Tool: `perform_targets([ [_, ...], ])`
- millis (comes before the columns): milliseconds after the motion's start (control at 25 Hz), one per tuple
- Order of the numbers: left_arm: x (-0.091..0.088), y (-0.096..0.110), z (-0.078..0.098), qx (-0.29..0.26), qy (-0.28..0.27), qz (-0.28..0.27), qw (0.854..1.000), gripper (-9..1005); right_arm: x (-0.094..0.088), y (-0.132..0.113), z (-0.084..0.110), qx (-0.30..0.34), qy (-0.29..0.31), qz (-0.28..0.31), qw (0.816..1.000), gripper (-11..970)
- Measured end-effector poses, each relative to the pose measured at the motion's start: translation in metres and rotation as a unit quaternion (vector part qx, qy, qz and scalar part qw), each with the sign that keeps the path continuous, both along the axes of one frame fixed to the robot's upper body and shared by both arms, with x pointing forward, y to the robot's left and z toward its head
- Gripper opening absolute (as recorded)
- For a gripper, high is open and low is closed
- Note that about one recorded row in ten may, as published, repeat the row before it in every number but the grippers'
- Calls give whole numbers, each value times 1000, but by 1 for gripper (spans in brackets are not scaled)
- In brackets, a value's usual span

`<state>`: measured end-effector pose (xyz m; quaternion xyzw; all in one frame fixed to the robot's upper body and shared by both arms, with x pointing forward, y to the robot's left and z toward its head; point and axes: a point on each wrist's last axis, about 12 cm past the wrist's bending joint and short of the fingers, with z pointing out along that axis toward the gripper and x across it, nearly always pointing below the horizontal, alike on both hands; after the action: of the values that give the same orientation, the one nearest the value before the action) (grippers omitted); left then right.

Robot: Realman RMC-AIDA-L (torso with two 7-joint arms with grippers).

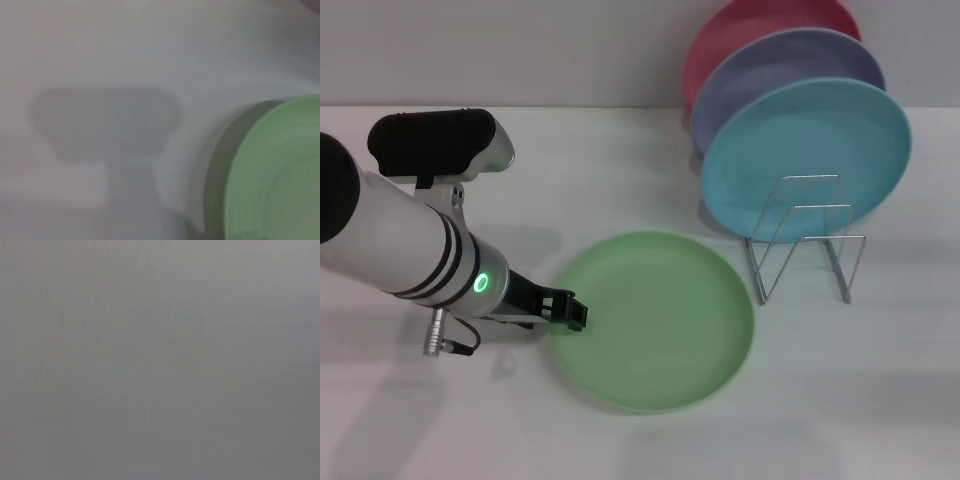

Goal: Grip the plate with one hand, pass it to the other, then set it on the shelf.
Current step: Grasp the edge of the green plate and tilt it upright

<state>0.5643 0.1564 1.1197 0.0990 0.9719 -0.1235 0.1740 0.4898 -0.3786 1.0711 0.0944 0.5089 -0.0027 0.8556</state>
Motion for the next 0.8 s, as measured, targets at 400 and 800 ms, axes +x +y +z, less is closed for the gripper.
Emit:
perform_targets([
  [400,4,9,26,16,-23,1,1000,570,2,0,1,-1,1,0,1000,580],
  [800,5,10,29,21,-27,-3,999,483,2,0,1,0,0,-1,1000,580],
])
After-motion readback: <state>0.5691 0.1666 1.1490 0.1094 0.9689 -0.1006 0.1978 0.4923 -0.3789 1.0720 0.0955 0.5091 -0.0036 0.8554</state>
